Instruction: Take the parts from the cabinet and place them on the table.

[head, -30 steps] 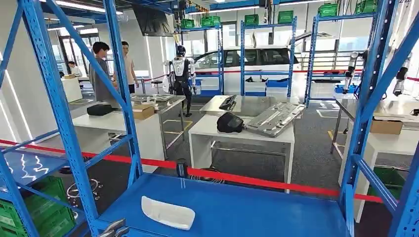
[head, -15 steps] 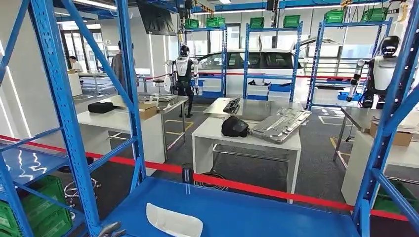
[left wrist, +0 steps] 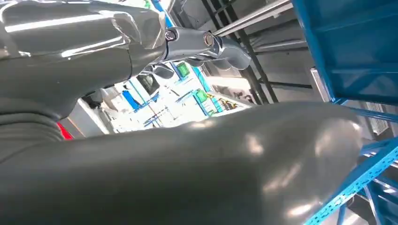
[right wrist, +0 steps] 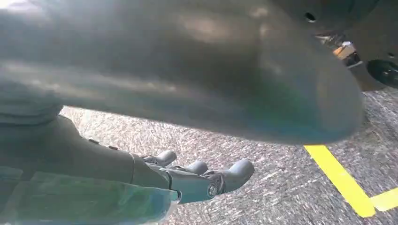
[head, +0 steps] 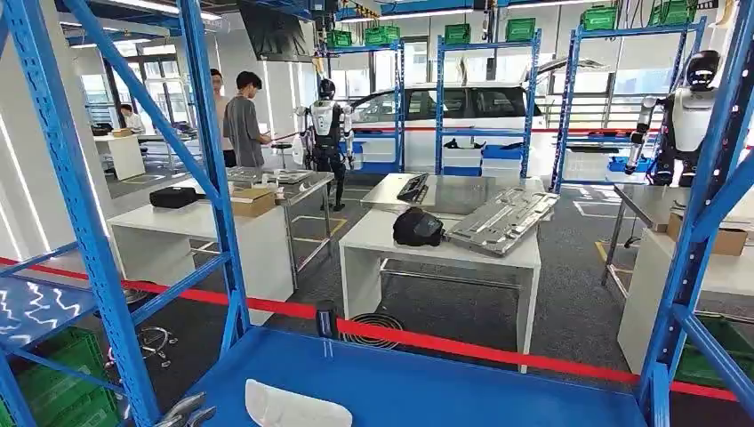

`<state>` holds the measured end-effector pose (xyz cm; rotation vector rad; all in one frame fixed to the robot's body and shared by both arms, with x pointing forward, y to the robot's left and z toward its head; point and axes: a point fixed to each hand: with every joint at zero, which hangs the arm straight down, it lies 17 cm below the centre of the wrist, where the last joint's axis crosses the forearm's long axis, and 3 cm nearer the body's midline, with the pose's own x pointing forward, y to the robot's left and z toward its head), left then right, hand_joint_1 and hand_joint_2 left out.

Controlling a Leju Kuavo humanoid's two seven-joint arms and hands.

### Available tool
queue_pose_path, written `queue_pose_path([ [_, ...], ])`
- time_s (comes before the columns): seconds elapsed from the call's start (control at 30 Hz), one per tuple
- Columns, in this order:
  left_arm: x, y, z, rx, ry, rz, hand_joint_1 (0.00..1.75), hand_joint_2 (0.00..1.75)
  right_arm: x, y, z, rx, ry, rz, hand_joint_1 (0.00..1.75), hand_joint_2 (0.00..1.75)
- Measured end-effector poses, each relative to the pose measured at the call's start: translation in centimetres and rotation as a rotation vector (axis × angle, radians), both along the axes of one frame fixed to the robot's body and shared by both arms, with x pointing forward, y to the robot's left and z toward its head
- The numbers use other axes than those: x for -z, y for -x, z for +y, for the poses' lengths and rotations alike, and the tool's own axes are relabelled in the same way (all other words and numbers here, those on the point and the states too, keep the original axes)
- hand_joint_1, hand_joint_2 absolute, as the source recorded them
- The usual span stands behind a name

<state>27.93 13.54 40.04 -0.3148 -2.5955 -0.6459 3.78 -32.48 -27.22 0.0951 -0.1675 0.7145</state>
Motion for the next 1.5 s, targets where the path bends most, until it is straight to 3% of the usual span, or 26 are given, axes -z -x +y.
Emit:
queue_pose_path([
  [1.5, -0.4, 0.4, 2.6, -0.056, -0.006, -0.047, 0.00, 0.00, -0.5, -2.8, -1.1, -0.107, 0.014, -0.027, 0.00, 0.00],
])
